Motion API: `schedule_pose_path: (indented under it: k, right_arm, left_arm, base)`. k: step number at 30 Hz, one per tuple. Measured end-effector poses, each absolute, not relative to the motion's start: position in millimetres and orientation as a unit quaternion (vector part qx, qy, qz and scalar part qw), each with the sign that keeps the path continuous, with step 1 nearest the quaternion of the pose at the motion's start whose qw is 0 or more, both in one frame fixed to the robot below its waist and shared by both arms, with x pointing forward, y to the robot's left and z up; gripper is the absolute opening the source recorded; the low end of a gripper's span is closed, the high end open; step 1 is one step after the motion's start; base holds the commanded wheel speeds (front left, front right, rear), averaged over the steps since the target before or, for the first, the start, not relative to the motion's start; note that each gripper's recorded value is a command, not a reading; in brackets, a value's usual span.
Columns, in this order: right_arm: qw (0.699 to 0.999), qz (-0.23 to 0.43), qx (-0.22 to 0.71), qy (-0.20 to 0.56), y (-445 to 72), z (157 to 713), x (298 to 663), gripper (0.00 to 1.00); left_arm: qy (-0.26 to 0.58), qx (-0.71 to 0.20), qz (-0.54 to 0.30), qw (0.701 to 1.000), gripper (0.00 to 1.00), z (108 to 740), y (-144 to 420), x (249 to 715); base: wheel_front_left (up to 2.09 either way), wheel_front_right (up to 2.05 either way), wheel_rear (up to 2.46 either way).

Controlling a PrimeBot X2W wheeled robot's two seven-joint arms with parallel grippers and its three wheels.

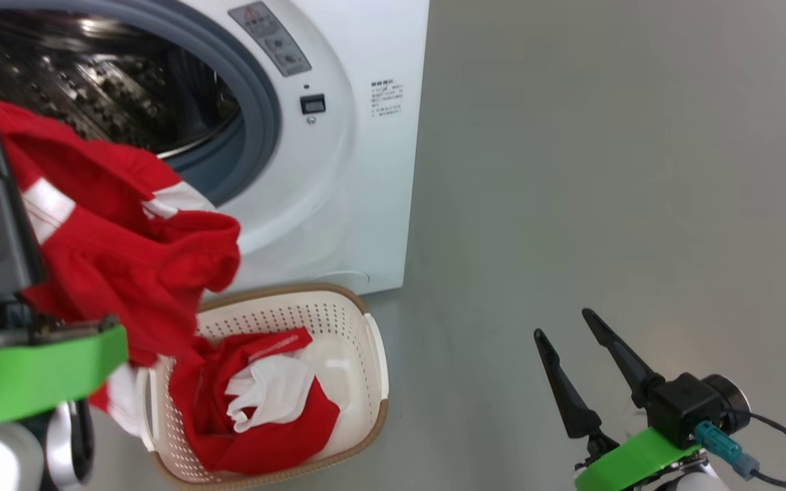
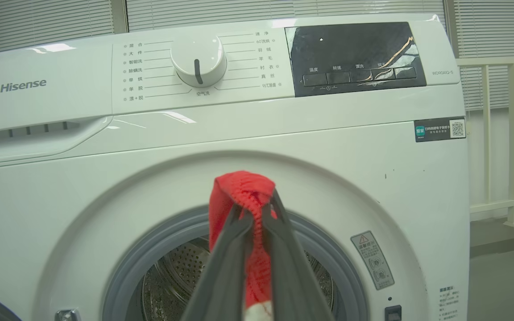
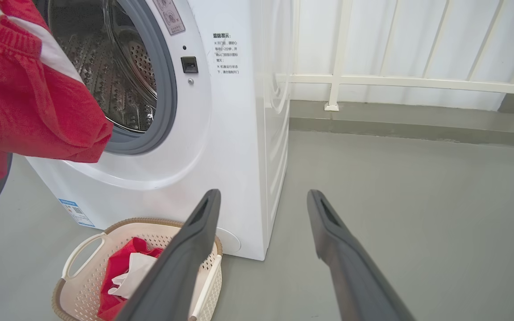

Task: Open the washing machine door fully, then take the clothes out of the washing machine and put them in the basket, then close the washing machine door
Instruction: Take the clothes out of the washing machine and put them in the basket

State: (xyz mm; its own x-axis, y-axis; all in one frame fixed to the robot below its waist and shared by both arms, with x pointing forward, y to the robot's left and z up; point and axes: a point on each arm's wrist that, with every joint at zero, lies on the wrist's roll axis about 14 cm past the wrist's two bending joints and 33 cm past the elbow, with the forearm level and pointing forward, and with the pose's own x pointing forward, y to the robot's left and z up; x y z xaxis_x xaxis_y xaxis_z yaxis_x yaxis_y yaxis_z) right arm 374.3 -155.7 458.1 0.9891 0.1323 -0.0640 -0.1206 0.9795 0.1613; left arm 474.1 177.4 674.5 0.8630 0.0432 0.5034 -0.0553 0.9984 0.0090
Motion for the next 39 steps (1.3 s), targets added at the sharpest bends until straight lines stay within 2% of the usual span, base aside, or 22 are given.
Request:
schedule_pose_path:
  k: [8,14,23,31,39]
  right_arm:
    - [0.995,0.066,0.070,0.024,-154,467,364,1.00]
    - [0.995,0.068,0.072,0.026,-152,466,362,1.00]
    - [0.995,0.065,0.073,0.037,-153,459,368,1.00]
    - [0.995,0.058,0.070,0.040,-159,454,383,1.00]
    - [0.995,0.047,0.068,0.047,-168,445,401,1.00]
  left_arm:
    - [-0.312,0.024,0.007,0.950,0.00,710,161,431]
    - [-0.296,0.014,0.007,0.955,0.00,699,156,419]
    - [-0.138,-0.027,0.025,0.990,0.00,582,150,434]
    - [0.007,-0.054,0.014,0.998,0.00,474,138,445]
    - [0.008,-0.072,-0.006,0.997,0.00,459,121,485]
  base:
    - [0.00,0.00,0.00]
    - [0.00,0.00,0.00]
    - [0.00,0.00,0.00]
    - [0.00,0.00,0.00]
    - [0.00,0.00,0.00]
